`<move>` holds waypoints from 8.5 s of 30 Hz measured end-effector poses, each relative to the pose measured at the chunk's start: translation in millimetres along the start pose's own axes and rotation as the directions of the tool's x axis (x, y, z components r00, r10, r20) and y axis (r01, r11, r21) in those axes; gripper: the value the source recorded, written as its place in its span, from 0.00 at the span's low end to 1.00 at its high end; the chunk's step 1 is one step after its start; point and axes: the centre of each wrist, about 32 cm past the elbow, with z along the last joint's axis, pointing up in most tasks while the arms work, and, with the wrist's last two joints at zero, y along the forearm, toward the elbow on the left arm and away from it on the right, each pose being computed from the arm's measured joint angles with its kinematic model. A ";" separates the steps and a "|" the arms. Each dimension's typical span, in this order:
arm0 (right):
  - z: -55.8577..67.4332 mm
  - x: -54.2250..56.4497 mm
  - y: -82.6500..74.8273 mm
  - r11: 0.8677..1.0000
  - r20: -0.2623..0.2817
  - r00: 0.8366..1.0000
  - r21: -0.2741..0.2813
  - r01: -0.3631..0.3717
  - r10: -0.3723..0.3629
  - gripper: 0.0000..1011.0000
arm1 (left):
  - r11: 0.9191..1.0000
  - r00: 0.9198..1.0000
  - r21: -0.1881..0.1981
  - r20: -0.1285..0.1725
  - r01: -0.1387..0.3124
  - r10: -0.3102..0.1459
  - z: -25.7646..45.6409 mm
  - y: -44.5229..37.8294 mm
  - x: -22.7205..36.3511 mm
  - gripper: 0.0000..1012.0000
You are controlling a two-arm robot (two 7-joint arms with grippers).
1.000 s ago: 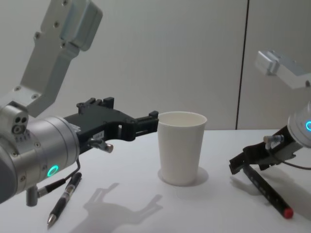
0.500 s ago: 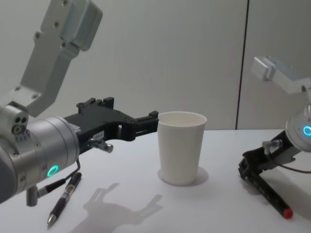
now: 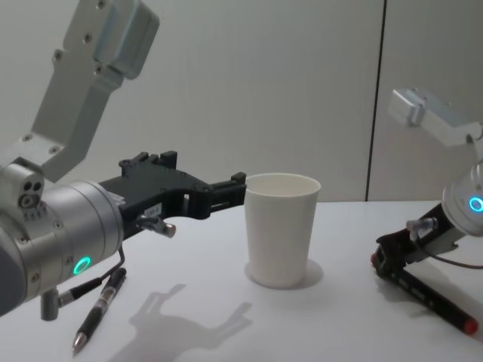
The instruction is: Place the pen into the pen holder.
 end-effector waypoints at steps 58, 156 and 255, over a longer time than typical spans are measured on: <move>-27.3 -5.3 -33.9 0.714 0.194 0.976 0.697 -0.063 -0.103 0.16 | 1.000 1.000 0.000 0.000 0.000 0.000 0.0 0.0 0.0 0.99; -31.3 -47.9 58.8 0.365 0.310 0.951 0.884 -0.290 0.004 0.22 | 1.000 1.000 0.000 0.000 0.000 0.000 0.0 0.0 0.0 0.99; -133.6 -0.3 -71.5 0.686 0.126 0.992 0.723 -0.080 -0.018 0.99 | 1.000 1.000 0.000 0.000 0.000 0.000 0.0 0.0 0.0 0.99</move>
